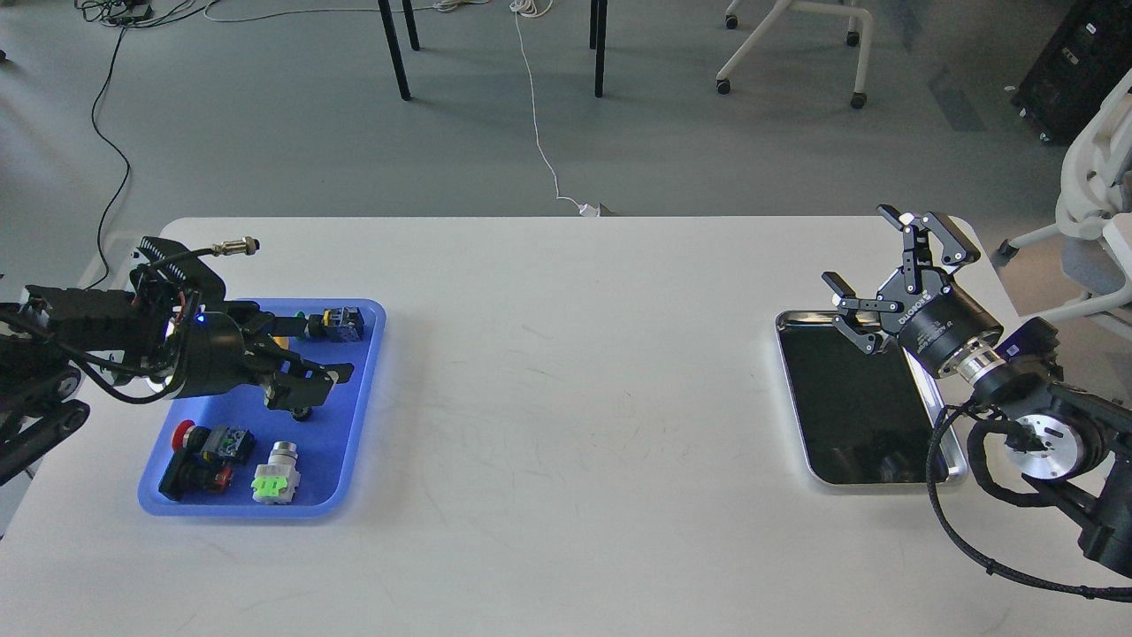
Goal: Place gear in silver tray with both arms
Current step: 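Reach the left gripper down into the blue tray toward a black gear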
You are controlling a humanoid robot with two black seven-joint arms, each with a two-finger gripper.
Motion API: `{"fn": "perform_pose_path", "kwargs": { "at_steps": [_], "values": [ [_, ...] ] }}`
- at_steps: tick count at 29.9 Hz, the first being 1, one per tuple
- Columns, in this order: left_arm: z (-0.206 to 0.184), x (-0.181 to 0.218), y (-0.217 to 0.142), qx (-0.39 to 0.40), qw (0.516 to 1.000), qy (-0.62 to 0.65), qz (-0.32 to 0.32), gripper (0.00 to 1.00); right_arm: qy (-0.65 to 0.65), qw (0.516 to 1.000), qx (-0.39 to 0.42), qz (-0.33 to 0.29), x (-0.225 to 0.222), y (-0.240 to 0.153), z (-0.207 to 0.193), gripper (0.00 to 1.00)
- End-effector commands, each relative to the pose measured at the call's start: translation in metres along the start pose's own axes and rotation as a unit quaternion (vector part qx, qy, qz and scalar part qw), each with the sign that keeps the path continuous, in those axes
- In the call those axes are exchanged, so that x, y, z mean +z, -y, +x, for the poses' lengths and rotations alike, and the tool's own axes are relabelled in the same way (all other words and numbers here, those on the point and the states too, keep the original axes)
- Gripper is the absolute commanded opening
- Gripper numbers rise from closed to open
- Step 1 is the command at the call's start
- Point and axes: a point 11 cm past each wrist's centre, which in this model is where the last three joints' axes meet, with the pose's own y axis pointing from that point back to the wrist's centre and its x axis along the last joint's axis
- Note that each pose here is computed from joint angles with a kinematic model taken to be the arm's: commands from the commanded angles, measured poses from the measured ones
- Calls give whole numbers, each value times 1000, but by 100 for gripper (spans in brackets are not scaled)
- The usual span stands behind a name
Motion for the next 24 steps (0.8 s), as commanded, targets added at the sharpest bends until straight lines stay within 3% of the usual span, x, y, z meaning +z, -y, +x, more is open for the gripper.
{"fn": "perform_pose_path", "kwargs": {
  "at_steps": [1,11,24],
  "values": [
    [-8,3,4,-28,999,19,-4,86,0,1000,0,0,0,0,0,99],
    [-32,2,10,-60,998,6,-4,70,0,1000,1,0,0,-1,1,99],
    [-48,-6,13,-81,997,-6,7,59,0,1000,1,-1,0,-1,1,99]
  ]
}}
